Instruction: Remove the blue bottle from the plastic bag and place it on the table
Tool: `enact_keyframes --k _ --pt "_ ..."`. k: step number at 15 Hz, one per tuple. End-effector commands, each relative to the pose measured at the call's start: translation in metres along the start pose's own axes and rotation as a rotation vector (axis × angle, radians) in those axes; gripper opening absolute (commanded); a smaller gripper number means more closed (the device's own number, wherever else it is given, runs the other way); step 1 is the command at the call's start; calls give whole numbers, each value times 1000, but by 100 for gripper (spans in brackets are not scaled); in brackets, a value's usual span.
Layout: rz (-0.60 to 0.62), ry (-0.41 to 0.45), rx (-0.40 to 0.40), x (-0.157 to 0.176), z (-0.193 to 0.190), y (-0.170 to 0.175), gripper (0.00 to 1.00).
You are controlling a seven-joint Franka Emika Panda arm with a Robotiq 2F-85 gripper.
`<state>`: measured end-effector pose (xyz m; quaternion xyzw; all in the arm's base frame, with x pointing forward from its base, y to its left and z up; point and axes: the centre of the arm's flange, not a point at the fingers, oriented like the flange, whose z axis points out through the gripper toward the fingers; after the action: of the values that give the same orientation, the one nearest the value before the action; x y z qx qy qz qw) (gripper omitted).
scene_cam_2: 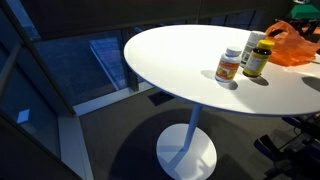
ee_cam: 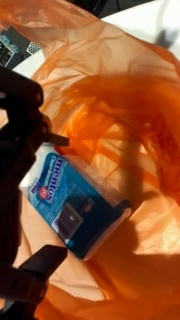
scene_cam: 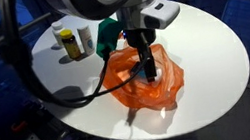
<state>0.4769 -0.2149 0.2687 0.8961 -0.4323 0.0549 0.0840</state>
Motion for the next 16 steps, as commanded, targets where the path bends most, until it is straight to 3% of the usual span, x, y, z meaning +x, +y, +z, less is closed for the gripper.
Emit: enact_keyframes --k 1,2,3,4,8,16 --pt "24 4 2 5 5 -8 100" --pt "23 2 1 4 5 -8 100" --pt "22 2 0 4 5 -9 75" --pt "21 2 0 4 4 -9 75" --pt "13 6 9 4 -6 -7 41" --pt "-50 -17 32 -1 -64 1 40"
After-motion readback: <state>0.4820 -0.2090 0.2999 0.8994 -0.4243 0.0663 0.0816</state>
